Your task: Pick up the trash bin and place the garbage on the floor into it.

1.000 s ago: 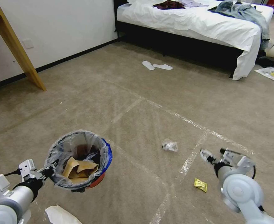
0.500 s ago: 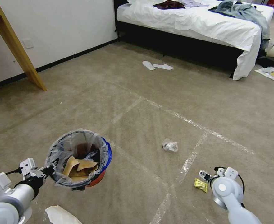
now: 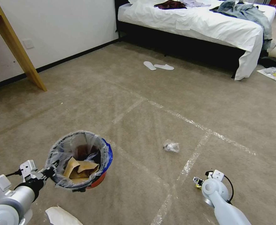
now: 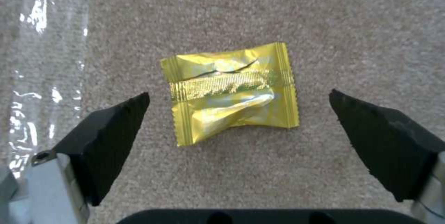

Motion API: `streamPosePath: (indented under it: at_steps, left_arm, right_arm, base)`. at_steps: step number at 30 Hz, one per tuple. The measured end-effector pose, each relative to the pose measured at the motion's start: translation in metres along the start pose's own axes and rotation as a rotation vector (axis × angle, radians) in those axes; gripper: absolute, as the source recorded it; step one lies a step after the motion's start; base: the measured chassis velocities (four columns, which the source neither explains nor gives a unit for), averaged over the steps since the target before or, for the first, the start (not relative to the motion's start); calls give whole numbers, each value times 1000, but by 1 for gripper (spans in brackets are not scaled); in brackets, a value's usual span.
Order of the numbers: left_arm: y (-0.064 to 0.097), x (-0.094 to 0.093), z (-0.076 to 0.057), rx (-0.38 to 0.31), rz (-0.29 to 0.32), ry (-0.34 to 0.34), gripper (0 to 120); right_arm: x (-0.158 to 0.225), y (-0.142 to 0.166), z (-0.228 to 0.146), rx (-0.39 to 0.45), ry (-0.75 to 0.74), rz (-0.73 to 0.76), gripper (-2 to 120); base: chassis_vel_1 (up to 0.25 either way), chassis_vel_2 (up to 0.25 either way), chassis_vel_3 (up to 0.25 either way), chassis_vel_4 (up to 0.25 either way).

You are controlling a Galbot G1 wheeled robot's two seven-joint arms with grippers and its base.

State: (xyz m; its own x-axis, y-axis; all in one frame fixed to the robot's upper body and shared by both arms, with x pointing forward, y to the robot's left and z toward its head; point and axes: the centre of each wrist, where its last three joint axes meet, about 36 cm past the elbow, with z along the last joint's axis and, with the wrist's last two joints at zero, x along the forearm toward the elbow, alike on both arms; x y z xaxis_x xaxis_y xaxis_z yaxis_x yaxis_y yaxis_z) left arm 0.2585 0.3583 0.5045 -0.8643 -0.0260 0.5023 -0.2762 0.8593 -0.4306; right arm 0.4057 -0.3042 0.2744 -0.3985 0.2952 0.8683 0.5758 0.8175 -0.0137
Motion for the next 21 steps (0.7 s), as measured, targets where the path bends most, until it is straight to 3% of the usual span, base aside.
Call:
streamPosePath:
  at_steps: [8, 16, 21]
  left_arm:
    - [0, 0, -1, -1, 1, -3, 1]
    - [0, 0, -1, -4, 0, -7, 1]
    - [0, 0, -1, -3, -1, -8, 1]
  right_arm:
    - [-5, -2, 5, 4, 1, -5, 85]
    - [-8, 0, 13, 6, -1, -11, 52]
    - [-7, 0, 16, 8, -2, -13, 42]
  base:
    - [0, 0, 0, 0]
    - [0, 0, 0, 0]
    - [0, 0, 0, 0]
